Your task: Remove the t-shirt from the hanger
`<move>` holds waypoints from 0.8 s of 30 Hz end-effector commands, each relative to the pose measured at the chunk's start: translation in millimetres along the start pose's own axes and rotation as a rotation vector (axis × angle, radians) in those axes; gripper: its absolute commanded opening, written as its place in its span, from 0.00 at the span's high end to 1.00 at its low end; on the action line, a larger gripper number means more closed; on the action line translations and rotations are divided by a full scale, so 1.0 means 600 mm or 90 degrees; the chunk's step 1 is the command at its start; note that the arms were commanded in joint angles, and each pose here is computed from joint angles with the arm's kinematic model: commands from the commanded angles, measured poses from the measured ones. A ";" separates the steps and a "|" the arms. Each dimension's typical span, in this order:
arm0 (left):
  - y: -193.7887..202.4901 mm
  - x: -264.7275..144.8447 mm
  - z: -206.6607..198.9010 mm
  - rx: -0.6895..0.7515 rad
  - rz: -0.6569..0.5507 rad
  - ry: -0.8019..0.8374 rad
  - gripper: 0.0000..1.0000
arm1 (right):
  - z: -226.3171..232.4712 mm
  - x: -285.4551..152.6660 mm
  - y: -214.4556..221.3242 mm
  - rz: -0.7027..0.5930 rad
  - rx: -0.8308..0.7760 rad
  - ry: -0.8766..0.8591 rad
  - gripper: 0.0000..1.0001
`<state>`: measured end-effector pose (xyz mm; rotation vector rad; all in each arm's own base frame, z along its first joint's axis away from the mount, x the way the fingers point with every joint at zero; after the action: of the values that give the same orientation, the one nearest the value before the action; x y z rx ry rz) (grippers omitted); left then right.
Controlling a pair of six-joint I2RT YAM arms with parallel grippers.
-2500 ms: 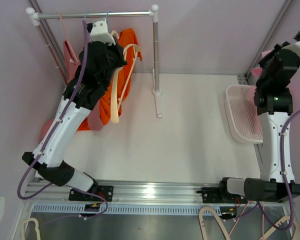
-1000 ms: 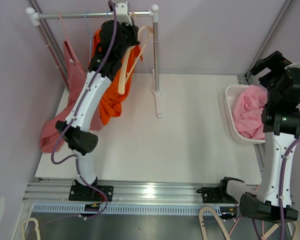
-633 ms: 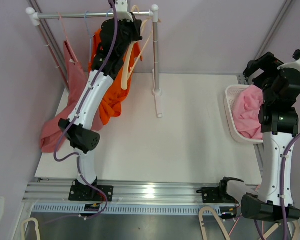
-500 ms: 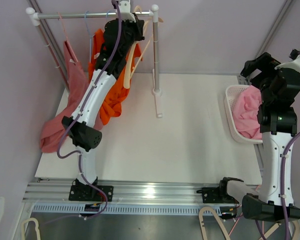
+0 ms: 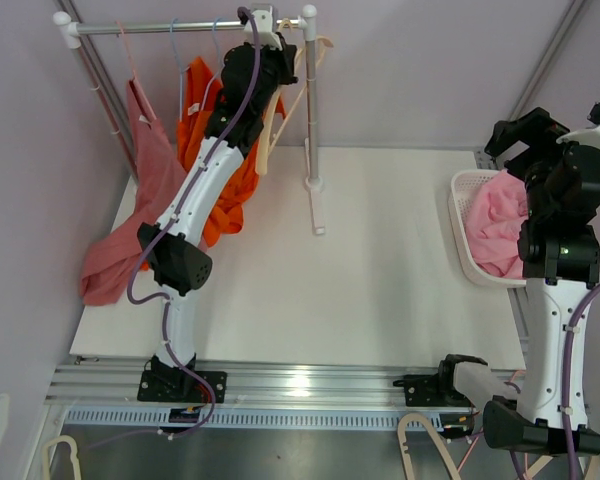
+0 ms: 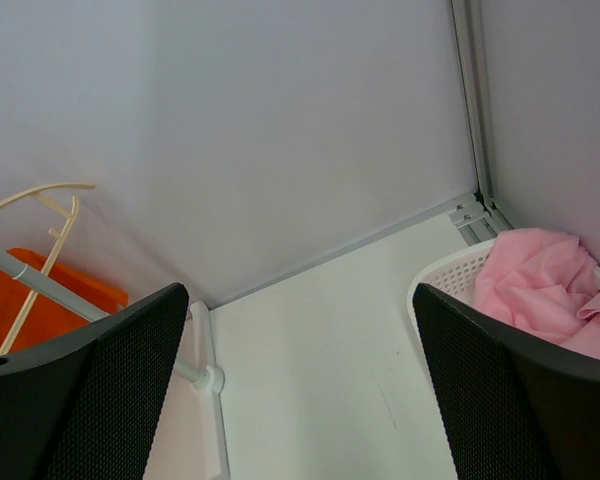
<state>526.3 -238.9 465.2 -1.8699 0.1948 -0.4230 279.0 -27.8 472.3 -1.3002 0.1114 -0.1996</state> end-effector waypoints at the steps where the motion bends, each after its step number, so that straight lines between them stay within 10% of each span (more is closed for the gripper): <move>1: -0.105 -0.011 -0.006 -0.011 -0.136 -0.013 0.99 | 0.011 -0.012 -0.026 -0.036 -0.006 -0.023 0.01; 24: -0.111 0.005 0.023 0.018 -0.175 -0.054 0.99 | 0.027 -0.044 -0.044 -0.053 0.021 -0.058 0.01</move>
<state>532.5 -223.0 490.0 -1.8926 0.0002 -0.4431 267.4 -19.9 482.1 -1.2901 0.0539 -0.1936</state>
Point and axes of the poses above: each gripper's point midway between its finger pads, its own x axis out along the fingers, its own z axis along the line the jaws close on, y = z × x, the point moved 5 cm from there along -x, back along the fingers, and after that the axes turned 8 degrees about -x, right-handed, at the moved point
